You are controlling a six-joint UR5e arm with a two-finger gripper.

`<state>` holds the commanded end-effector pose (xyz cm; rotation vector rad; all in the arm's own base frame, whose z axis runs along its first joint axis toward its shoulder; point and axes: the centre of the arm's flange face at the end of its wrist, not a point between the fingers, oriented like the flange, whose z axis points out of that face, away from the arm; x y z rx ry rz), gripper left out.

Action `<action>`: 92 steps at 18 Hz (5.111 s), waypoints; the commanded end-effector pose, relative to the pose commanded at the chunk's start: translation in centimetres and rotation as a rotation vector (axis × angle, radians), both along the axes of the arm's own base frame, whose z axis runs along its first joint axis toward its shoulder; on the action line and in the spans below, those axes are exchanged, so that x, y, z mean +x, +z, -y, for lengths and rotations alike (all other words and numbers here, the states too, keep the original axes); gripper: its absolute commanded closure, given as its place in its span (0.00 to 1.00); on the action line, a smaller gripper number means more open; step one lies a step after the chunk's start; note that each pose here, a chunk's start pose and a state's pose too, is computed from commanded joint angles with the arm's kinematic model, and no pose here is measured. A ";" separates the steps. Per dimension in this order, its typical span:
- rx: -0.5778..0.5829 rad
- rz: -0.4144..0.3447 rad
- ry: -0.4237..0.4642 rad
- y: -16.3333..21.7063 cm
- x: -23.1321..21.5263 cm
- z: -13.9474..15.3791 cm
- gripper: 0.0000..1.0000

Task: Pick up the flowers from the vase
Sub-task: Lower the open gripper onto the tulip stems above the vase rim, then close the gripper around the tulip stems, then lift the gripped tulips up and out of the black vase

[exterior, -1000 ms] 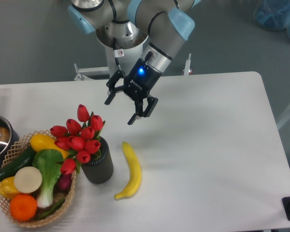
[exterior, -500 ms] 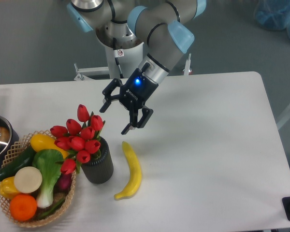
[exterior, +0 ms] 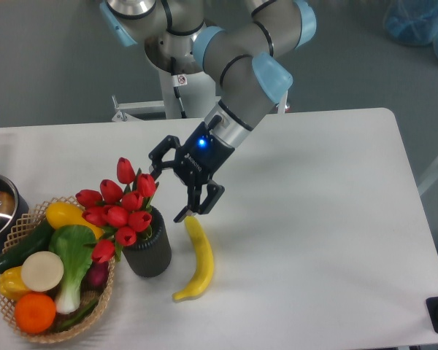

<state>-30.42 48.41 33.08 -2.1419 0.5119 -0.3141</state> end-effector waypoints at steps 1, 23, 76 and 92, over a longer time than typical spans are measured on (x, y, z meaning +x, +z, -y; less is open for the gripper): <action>0.002 -0.002 0.000 0.1 0.0 0.0 0.00; 0.039 0.127 -0.042 -0.8 2.0 -3.4 0.00; 0.377 0.401 0.083 9.4 -2.7 2.9 0.51; 0.425 0.496 0.091 12.5 -2.4 4.3 0.51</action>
